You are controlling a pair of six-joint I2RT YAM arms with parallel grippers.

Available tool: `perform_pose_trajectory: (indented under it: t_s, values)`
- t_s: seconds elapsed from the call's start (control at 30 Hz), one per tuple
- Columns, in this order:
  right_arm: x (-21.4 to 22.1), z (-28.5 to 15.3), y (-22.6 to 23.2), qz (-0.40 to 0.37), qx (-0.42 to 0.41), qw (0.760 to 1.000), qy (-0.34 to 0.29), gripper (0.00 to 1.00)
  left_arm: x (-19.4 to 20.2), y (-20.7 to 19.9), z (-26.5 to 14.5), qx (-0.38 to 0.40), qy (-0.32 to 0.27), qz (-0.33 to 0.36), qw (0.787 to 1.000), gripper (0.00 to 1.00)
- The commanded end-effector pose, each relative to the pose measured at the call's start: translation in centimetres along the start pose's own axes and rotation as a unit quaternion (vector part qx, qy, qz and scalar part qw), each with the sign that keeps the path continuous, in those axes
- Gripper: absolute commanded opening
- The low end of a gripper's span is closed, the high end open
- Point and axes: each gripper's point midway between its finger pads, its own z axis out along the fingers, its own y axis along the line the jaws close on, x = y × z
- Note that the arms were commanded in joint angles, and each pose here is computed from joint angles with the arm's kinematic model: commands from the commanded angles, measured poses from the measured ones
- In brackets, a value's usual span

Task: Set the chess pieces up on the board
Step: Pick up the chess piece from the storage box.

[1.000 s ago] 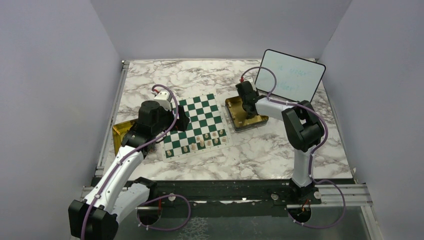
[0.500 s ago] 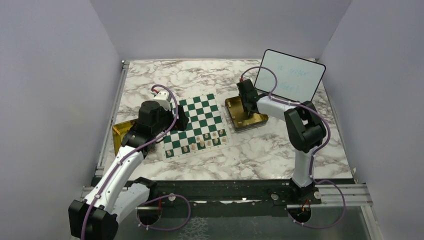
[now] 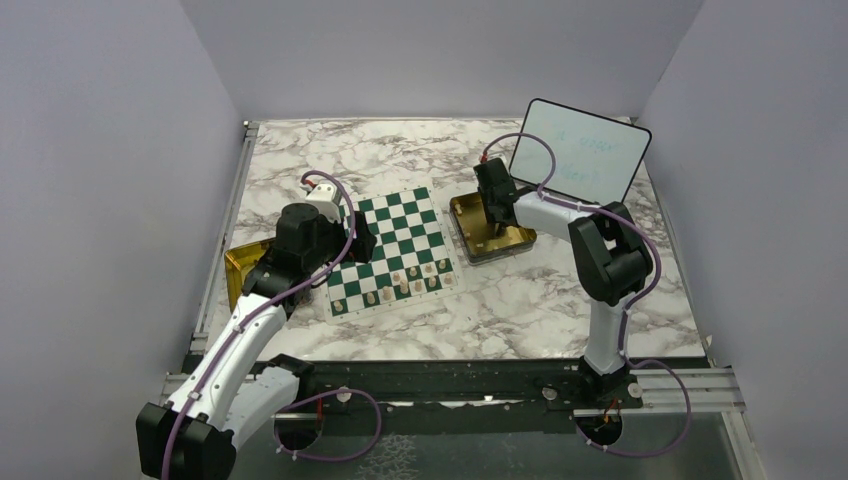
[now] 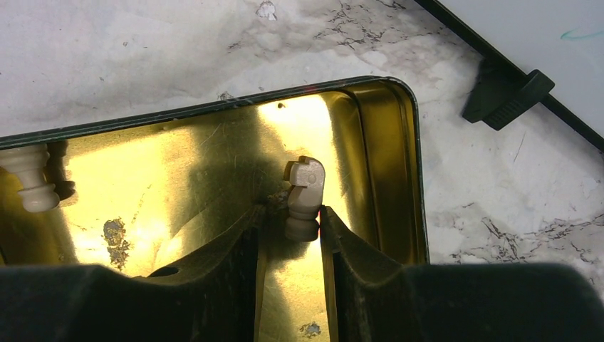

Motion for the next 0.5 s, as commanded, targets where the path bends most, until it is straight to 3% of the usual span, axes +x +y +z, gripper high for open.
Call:
perform_pose_trajectory:
  t_s: [0.0,0.23,0.47]
  values:
    - [1.20,-0.02,0.25,0.006,-0.007,1.000,0.030,0.38,-0.48,0.16,-0.18,-0.005,-0.017,0.000,1.000,0.99]
    - [1.47,0.04,-0.13,0.019,-0.004,0.999,0.038,0.38,-0.60,0.10,-0.27,-0.004,-0.019,0.002,1.000,0.99]
    - [1.62,0.27,-0.23,0.024,-0.004,0.999,0.044,0.31,-0.55,0.07,-0.26,-0.003,-0.019,0.002,1.000,0.99]
